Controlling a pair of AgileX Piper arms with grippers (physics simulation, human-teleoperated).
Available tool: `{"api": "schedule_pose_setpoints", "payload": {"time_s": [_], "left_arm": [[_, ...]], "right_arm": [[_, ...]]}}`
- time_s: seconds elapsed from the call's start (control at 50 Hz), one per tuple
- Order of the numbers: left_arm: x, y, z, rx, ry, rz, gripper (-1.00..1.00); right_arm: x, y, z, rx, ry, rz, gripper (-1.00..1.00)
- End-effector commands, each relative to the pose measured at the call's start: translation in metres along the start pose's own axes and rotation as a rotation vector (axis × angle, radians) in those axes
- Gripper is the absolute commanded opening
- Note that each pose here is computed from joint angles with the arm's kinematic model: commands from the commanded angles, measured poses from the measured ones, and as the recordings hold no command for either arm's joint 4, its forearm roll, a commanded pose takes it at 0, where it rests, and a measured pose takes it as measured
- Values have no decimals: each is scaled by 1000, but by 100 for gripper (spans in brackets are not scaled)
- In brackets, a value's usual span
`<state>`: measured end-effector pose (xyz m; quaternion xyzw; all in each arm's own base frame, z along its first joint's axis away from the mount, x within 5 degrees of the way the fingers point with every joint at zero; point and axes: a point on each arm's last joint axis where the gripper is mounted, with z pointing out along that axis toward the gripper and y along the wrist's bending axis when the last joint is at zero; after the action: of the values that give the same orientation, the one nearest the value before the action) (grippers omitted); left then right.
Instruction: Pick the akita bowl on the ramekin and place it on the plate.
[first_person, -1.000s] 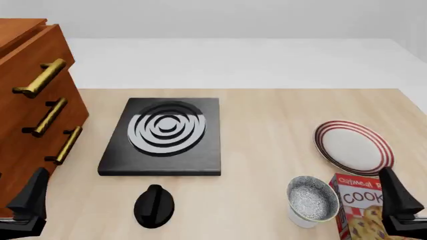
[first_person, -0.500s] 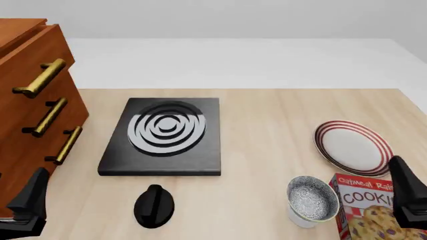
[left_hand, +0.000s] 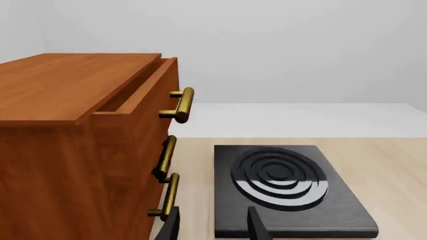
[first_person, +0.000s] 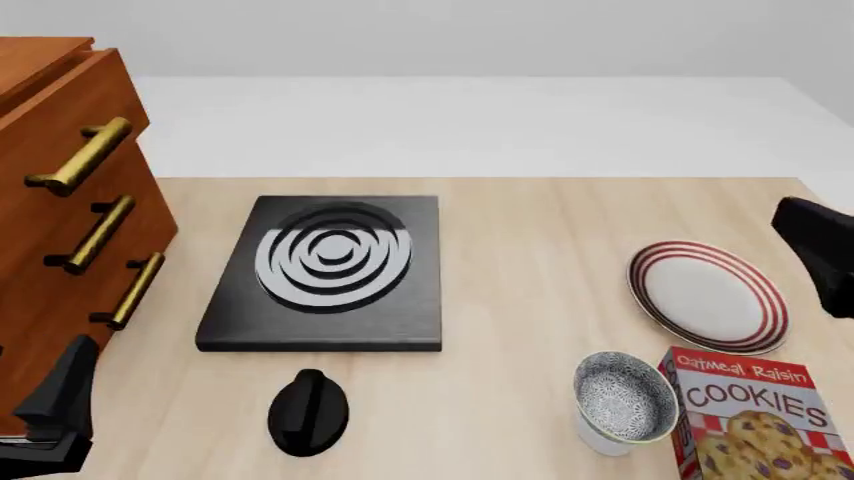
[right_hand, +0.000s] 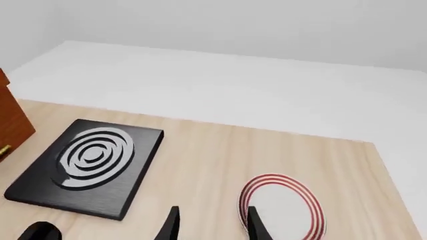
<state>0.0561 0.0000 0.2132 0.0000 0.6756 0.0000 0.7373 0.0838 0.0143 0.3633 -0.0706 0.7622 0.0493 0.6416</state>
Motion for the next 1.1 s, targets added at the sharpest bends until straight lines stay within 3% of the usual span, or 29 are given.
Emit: {"api": "schedule_pose_setpoints", "payload": {"time_s": [0.02,0.1,0.14,0.3,0.48,0.74,0.86,1.1], "left_arm": [[0,0,0,0,0,0,100],[0,0,0,0,0,0,100],[0,0,0,0,0,0,100],[0,0,0,0,0,0,100],[0,0,0,0,0,0,100],[0,0,0,0,0,0,100],[0,0,0,0,0,0,100],[0,0,0,0,0,0,100]], "right_arm": [[-22,5,20,-55,180,-20,100],[-15,6,29,-55,261,-23,100],[-11,5,31,-55,288,-56,100],[5,5,38,-61,382,-86,100],[16,6,40,-72,438,-115,100],[36,11,49,-94,506,-78,100],[46,15,59,-97,544,-22,100],[66,17,67,-105,593,-27,100]]}}
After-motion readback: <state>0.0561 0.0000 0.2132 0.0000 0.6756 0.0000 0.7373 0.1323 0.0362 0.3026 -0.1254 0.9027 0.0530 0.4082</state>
